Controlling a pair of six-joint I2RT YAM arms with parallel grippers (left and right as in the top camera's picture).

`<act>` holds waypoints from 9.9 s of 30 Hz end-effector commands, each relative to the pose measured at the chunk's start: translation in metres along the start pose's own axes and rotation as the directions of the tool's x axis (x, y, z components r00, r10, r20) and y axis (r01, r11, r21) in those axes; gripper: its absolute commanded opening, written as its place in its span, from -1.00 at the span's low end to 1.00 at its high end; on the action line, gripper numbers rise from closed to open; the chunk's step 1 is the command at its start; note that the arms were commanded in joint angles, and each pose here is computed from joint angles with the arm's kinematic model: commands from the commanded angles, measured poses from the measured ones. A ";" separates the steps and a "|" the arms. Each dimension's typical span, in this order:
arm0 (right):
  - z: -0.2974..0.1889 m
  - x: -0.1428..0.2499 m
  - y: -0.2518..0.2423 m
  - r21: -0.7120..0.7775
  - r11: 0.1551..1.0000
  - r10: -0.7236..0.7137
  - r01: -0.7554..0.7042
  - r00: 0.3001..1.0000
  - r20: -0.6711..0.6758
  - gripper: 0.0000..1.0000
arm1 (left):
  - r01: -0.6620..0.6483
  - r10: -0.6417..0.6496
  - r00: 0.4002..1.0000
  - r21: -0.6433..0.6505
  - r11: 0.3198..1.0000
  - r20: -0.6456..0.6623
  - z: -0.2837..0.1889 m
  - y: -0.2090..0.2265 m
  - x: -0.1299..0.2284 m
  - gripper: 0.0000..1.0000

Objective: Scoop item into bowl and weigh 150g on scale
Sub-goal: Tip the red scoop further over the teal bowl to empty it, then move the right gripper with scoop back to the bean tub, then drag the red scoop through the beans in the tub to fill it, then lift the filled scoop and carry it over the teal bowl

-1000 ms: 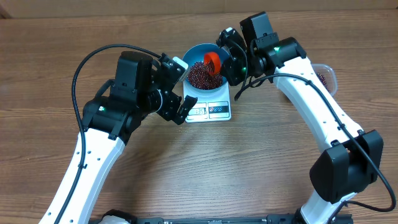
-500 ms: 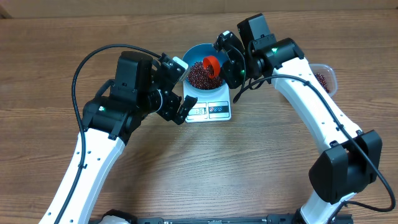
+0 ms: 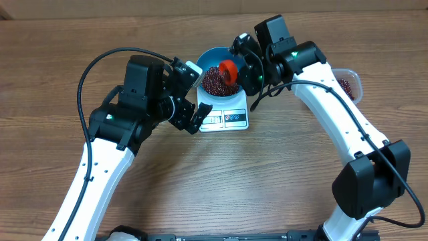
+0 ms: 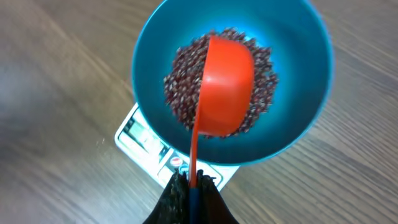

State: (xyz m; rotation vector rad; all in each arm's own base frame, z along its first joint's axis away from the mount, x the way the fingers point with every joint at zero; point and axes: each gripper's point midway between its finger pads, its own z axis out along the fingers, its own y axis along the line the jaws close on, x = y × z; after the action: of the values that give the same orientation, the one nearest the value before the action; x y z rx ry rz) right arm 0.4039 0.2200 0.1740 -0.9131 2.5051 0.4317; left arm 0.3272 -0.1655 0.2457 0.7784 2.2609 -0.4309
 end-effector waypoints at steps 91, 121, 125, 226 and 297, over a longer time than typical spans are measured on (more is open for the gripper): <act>-0.013 -0.012 0.005 0.099 0.985 -0.145 0.143 0.989 0.009 -0.93 | -0.030 0.030 0.999 0.008 1.000 0.026 -0.007 -0.003 -0.007 0.99; -0.014 -0.010 -0.006 0.211 0.968 -0.130 0.133 0.991 -0.027 -0.93 | -0.030 0.030 0.999 0.008 1.000 0.026 -0.007 -0.003 -0.007 0.99; -0.014 -0.009 -0.003 0.197 0.970 -0.138 0.142 0.990 -0.033 -0.93 | -0.030 0.030 0.999 0.008 1.000 0.026 -0.007 -0.003 -0.007 0.99; -0.048 0.163 -0.176 0.056 0.730 0.680 -0.681 0.732 0.040 -0.93 | -0.030 0.030 0.999 0.008 1.000 0.026 -0.007 -0.003 -0.007 0.99; -0.080 -0.021 -0.014 -0.215 0.945 0.304 -0.245 0.901 0.309 -0.93 | -0.030 0.030 0.999 0.008 1.000 0.026 -0.007 -0.003 -0.007 0.99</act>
State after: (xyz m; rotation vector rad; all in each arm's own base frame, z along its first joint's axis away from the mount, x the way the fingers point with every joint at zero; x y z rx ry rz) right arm 0.4003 0.1873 0.2328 -0.4810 2.3515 0.8644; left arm 0.3272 -0.1655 0.2457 0.7784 2.2609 -0.4309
